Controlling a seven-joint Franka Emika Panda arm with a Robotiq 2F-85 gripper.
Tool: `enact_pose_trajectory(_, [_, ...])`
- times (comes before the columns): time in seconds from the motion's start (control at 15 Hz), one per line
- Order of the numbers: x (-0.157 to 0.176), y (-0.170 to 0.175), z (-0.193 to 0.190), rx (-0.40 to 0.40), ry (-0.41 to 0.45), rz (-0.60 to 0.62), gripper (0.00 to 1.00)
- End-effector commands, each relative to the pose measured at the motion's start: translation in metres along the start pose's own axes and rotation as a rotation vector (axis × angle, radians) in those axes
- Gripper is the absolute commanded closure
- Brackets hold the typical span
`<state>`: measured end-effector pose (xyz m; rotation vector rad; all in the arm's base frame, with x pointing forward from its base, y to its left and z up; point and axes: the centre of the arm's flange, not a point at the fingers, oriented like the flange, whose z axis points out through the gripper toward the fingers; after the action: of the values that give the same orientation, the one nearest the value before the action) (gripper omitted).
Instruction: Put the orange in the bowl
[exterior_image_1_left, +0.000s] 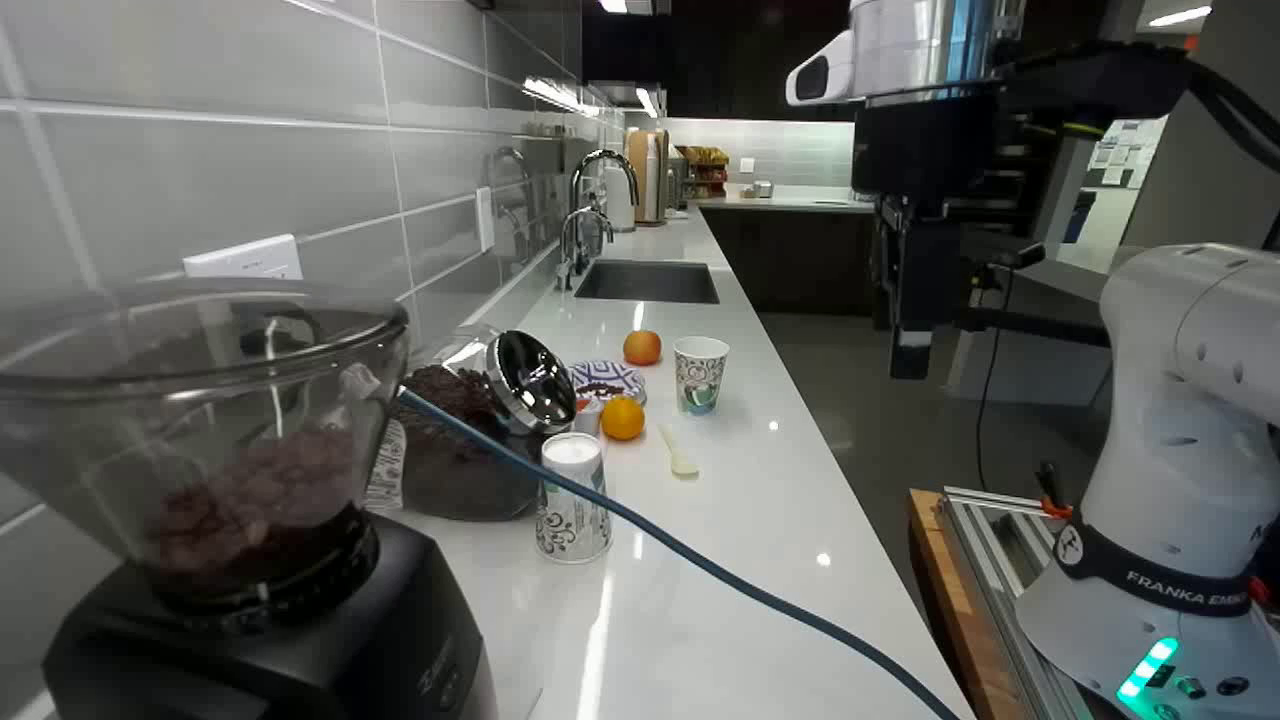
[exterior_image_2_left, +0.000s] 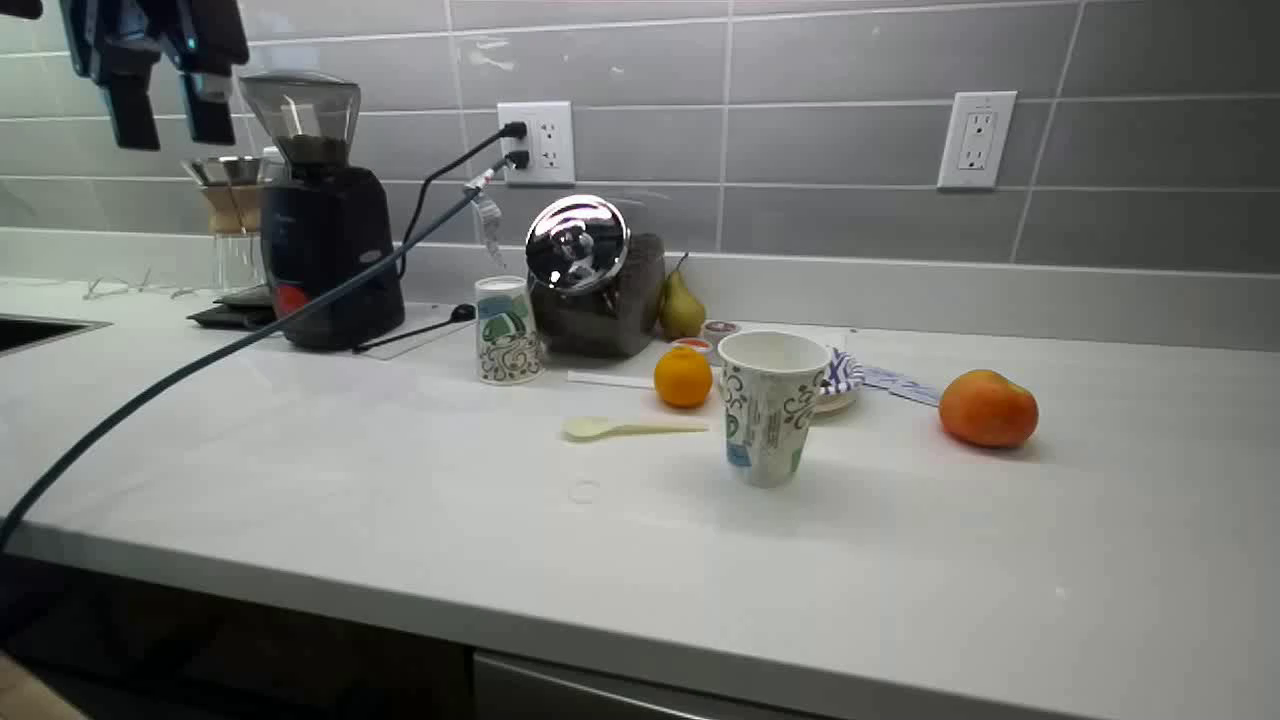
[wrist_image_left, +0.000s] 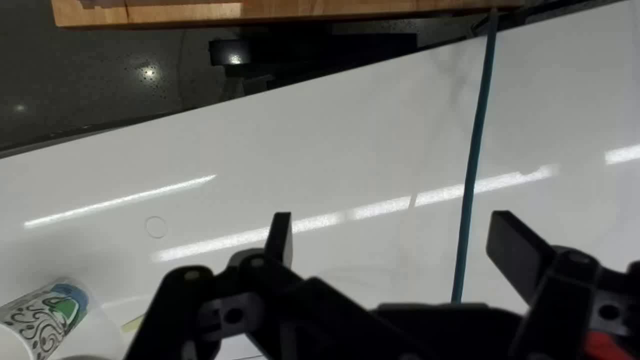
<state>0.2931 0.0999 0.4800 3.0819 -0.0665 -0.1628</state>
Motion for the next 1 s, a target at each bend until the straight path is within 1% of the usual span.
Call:
enact_pose_trajectory(0.0, [0.000, 0.000, 0.000, 0.000, 0.000, 0.000, 0.00])
enact_pose_trajectory(0.73, [0.000, 0.000, 0.000, 0.000, 0.000, 0.000, 0.00])
enact_pose_trajectory(0.93, [0.005, 0.020, -0.010, 0.007, 0.045, 0.005, 0.00])
